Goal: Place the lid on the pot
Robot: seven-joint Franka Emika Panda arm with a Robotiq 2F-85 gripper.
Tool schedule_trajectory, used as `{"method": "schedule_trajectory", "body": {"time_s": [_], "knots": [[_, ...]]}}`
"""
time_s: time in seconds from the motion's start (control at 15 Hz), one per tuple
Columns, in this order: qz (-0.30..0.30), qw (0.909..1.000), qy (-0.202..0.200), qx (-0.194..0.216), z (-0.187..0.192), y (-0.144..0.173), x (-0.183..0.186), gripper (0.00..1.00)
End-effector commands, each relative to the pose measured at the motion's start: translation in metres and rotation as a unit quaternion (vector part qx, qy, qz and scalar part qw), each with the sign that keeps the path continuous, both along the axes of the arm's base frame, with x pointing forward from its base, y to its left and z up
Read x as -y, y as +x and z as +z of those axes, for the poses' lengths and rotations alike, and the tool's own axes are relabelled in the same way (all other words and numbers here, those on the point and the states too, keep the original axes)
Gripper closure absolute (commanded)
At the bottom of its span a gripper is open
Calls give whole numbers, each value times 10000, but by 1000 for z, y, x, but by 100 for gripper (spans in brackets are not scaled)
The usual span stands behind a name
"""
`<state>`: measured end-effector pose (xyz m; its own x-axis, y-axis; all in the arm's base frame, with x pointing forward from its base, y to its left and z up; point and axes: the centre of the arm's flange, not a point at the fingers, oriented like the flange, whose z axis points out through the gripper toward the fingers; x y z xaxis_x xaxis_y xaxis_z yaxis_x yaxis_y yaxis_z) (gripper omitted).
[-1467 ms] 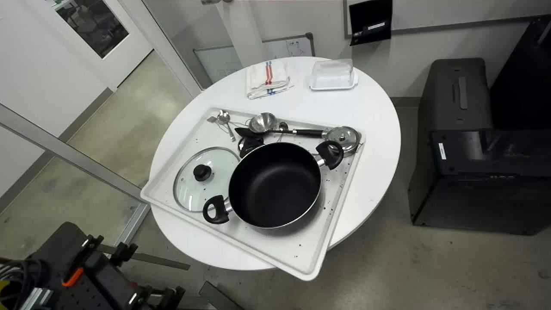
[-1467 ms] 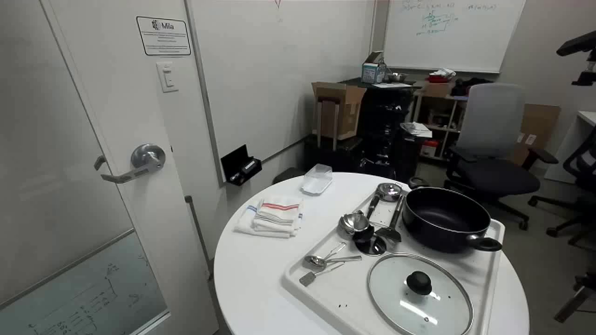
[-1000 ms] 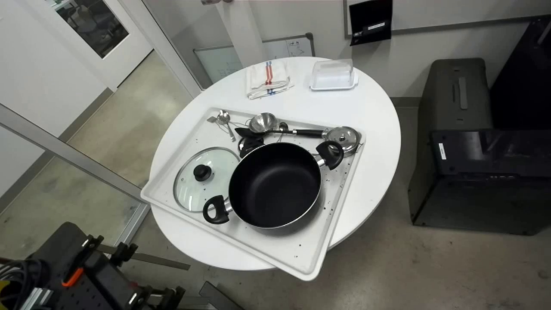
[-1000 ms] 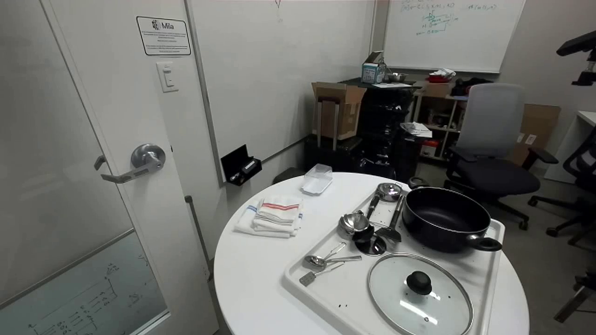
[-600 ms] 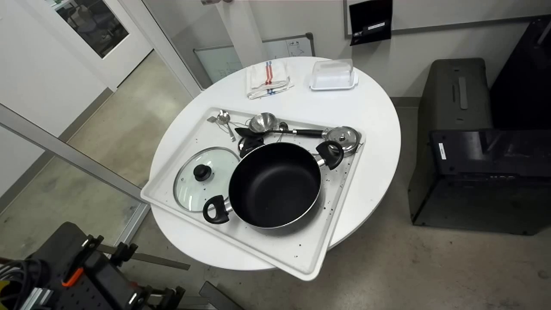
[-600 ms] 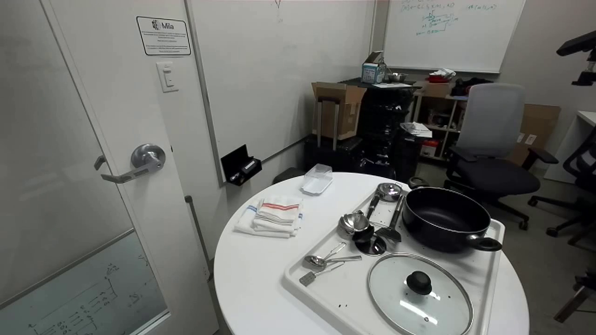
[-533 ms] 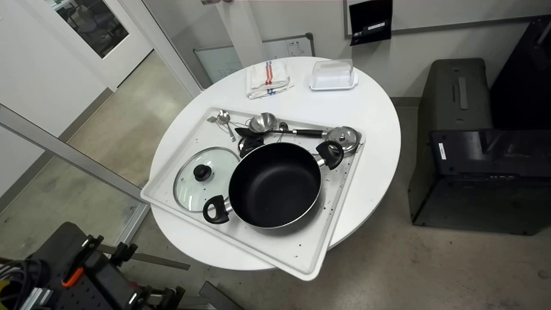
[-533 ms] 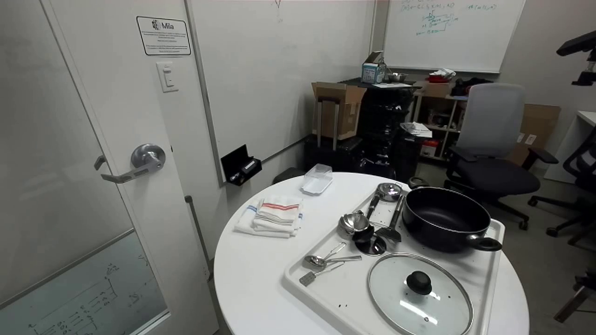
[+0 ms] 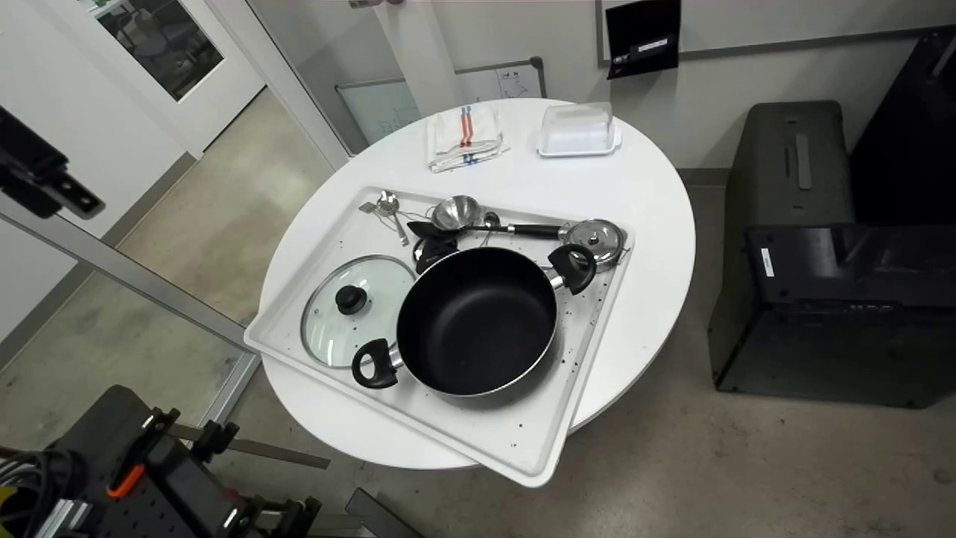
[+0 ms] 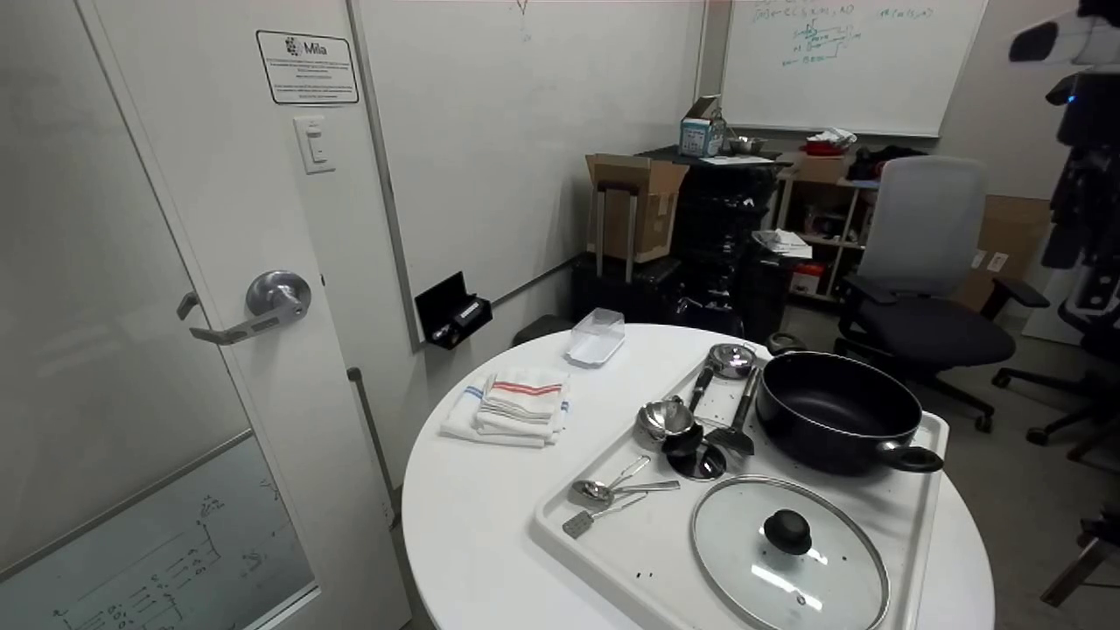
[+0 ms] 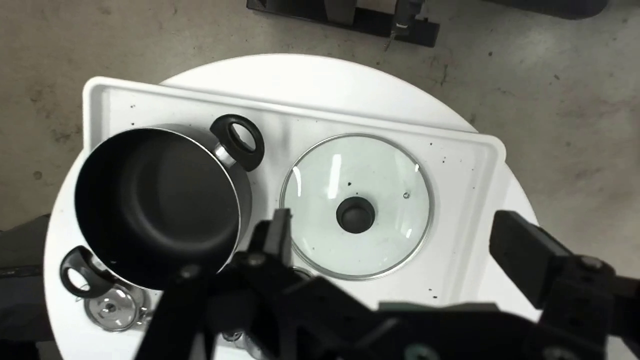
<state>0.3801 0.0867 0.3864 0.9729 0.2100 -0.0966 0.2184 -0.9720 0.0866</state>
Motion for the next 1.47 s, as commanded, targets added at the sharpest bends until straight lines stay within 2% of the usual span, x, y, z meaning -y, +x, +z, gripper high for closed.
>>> {"method": "schedule_trajectory", "body": {"time_s": [0.0,0.2,0.73,1.4], "knots": [[503,9977,172,-425,-32,44,-8,0],[919,9929,179,-734,-64,64,-13,0],[1765,9770,-64,-1196,-135,101,-20,0],[2342,9633,-399,-1248,-242,137,-27,0]]}}
